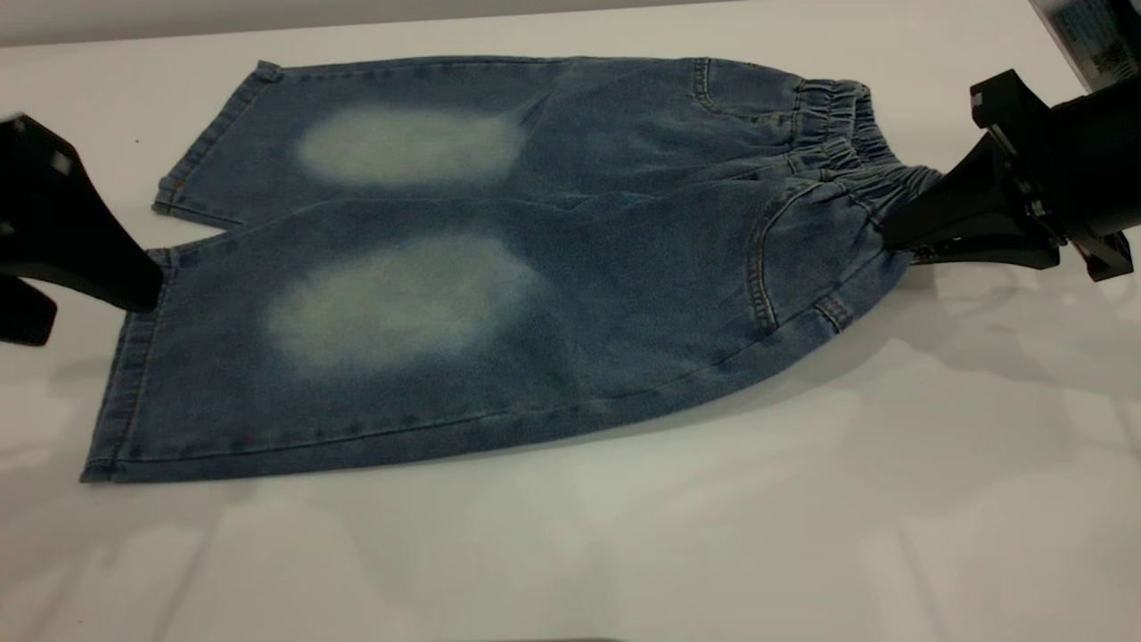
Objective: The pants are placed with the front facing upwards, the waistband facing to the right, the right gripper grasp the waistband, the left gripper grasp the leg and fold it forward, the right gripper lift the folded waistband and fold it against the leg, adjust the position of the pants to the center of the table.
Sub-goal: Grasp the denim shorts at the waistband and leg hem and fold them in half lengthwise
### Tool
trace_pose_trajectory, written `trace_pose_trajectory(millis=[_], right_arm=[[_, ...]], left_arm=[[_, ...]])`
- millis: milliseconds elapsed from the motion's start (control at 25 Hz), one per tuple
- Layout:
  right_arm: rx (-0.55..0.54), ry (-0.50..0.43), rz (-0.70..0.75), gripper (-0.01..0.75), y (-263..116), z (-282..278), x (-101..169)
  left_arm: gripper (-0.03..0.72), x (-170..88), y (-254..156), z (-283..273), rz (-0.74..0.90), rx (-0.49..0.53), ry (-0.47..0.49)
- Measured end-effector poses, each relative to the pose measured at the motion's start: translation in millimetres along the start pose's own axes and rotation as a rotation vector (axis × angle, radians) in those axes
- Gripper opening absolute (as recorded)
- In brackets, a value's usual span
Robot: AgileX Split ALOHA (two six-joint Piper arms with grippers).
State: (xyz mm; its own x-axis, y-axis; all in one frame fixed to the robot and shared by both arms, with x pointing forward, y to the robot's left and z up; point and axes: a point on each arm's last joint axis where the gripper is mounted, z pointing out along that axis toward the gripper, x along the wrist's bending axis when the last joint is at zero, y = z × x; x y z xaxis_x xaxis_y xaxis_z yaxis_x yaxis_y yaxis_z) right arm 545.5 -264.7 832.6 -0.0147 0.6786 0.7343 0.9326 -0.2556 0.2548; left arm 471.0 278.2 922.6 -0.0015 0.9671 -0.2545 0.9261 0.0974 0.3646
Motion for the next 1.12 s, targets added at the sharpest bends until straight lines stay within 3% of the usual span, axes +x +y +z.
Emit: trace_pose_trajectory(millis=[200, 560, 1120], right_arm=[[0.000, 0.001, 0.000, 0.041, 0.0, 0.0, 0.1], [0.001, 0.002, -0.001, 0.041, -0.1, 0.0, 0.2], [0.002, 0.002, -0.001, 0.041, -0.2, 0.0, 0.2]], left_arm=[[0.569, 9.6, -8.5, 27.5, -0.013, 0.111, 0.033], [0.569, 25.5, -16.9, 62.2, -0.041, 0.166, 0.113], [0.569, 33.1, -15.4, 72.1, -0.040, 0.128, 0.168]])
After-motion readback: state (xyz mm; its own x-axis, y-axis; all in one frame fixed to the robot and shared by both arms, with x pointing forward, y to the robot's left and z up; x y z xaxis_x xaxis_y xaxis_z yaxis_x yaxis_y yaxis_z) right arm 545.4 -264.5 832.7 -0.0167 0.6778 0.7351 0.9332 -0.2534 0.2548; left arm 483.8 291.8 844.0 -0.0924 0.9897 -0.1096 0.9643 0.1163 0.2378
